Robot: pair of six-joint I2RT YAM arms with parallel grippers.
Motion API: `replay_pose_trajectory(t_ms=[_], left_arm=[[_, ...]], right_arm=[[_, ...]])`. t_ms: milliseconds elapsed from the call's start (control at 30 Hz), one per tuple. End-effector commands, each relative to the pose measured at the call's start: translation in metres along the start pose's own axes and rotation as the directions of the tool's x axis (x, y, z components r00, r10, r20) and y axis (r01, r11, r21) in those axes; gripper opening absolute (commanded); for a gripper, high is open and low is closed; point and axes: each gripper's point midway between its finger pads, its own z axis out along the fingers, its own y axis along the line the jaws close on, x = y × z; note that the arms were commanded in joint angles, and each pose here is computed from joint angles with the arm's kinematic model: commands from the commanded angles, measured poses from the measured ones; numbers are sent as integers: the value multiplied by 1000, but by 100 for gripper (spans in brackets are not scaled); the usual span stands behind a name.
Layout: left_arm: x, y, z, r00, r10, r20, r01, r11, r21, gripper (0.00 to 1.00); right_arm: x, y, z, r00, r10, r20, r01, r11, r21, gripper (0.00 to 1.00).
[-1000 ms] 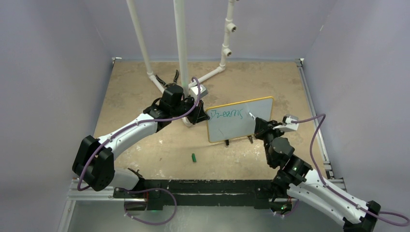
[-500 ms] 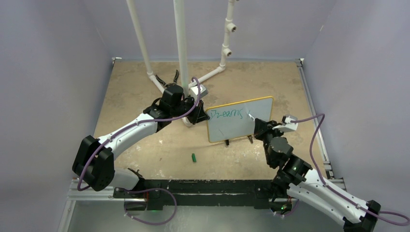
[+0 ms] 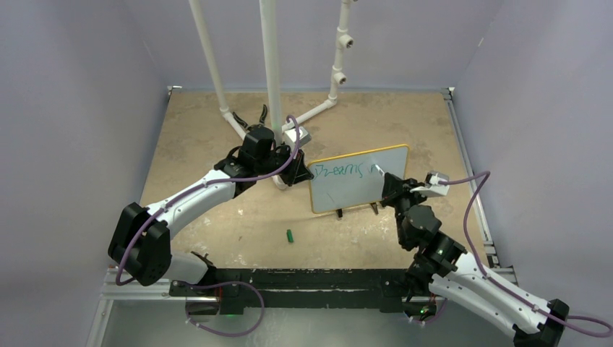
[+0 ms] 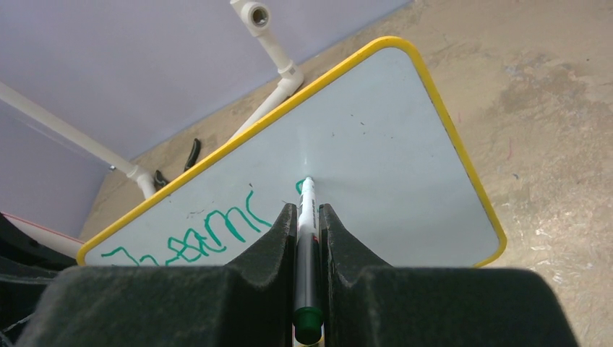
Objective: Write a sentence on the whiteboard
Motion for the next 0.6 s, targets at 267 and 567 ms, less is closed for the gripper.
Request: replay_pose_trajectory(t_ms=[267, 567], left_arm=[[-7, 11, -4, 999, 42, 30, -41, 998, -41, 0], [-8, 10, -5, 999, 43, 33, -41, 998, -39, 0]], right_arm=[[-6, -5, 1, 1000, 28, 9, -28, 998, 63, 0], [14, -13, -3, 997, 51, -59, -46, 995, 84, 0]])
